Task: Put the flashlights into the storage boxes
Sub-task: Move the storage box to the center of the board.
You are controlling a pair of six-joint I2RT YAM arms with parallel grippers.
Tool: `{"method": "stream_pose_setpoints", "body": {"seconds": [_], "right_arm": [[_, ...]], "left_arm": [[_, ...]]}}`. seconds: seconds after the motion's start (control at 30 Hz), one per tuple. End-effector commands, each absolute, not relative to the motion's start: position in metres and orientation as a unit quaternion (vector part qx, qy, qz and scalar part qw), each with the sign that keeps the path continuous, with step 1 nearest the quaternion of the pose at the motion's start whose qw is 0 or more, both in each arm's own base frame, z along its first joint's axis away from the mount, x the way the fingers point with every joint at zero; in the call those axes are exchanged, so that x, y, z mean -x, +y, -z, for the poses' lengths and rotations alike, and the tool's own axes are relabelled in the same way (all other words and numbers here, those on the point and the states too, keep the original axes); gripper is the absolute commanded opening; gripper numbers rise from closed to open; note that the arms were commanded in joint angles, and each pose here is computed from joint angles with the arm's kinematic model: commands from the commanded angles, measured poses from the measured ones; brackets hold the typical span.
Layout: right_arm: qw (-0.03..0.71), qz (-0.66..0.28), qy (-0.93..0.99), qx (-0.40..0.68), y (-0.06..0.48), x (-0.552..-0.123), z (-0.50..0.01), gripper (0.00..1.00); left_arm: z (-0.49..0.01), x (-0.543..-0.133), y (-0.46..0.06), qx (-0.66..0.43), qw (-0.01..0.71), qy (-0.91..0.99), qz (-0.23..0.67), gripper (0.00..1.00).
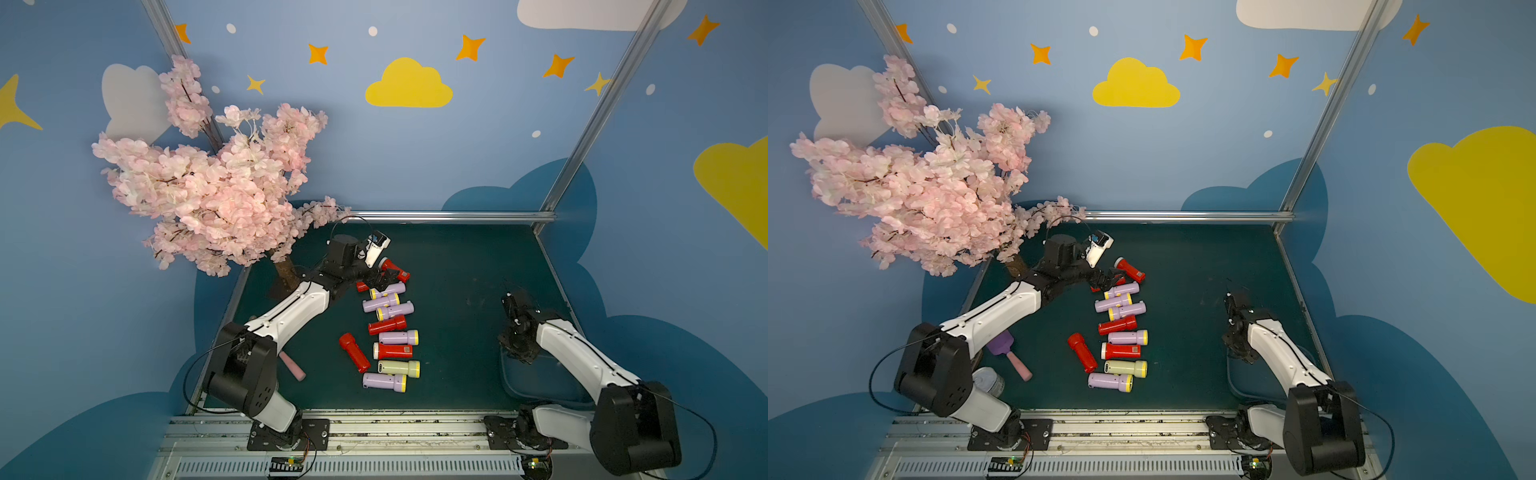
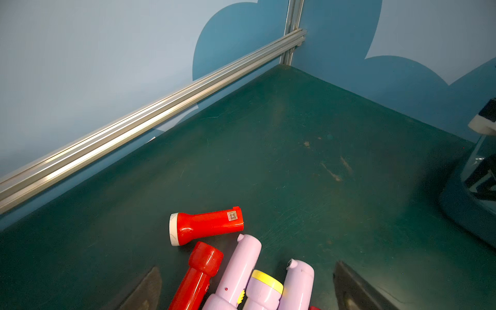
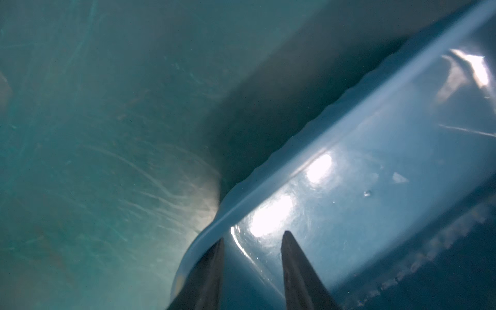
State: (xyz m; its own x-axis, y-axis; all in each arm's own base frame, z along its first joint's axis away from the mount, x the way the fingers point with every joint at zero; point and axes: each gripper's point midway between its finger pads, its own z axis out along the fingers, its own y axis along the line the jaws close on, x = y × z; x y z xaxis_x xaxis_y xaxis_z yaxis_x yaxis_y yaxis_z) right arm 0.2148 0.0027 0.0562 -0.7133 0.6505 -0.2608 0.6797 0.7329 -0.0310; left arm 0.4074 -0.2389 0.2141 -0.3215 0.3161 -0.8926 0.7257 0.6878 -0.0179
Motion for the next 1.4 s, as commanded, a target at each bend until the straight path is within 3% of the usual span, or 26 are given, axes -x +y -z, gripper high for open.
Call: {"method": "stream_pose_setpoints", "body": {"seconds": [0.0,0.17,0.33,0.43,0.77,0.87,0.97,1.07,1.2,1.37], "right_arm": [[0.138,0.034,0.925,-0.351,0.013,-0.238,-0.07,0.43],[0.147,0.028,0.925,-0.349,0.015,-0.24,-0.087,0.49],[0.155,0.022,0.923,-0.352,0.016,-0.236,-0.106,0.69],[0.167,0.017,0.915,-0.366,0.014,-0.238,-0.106,0.75],[0.131,0.002,0.898,-0.421,0.008,-0.258,-0.071,0.78],[0.131,0.001,0.895,-0.426,0.002,-0.273,-0.064,0.73],[0.129,0.003,0.904,-0.408,0.002,-0.292,-0.065,0.51],[0.128,0.003,0.91,-0.394,0.005,-0.312,-0.065,0.36],[0.124,-0.014,0.913,-0.388,0.013,-0.336,-0.061,0.25],[0.122,-0.034,0.917,-0.377,0.029,-0.375,-0.06,0.19]], "left_arm": [[-0.224,-0.401,-0.237,-0.352,0.489,0.773,0.2,0.99],[-0.221,-0.401,-0.234,-0.357,0.491,0.773,0.187,0.99],[-0.219,-0.402,-0.236,-0.363,0.493,0.769,0.187,0.99],[-0.219,-0.406,-0.237,-0.362,0.499,0.765,0.186,0.99],[-0.21,-0.421,-0.233,-0.354,0.508,0.768,0.167,0.99],[-0.207,-0.423,-0.23,-0.351,0.506,0.771,0.162,0.99],[-0.204,-0.424,-0.228,-0.351,0.503,0.773,0.16,0.99],[-0.201,-0.426,-0.221,-0.344,0.502,0.781,0.14,0.99],[-0.195,-0.425,-0.212,-0.337,0.498,0.79,0.122,0.99],[-0.194,-0.424,-0.198,-0.329,0.501,0.794,0.101,0.99]]}}
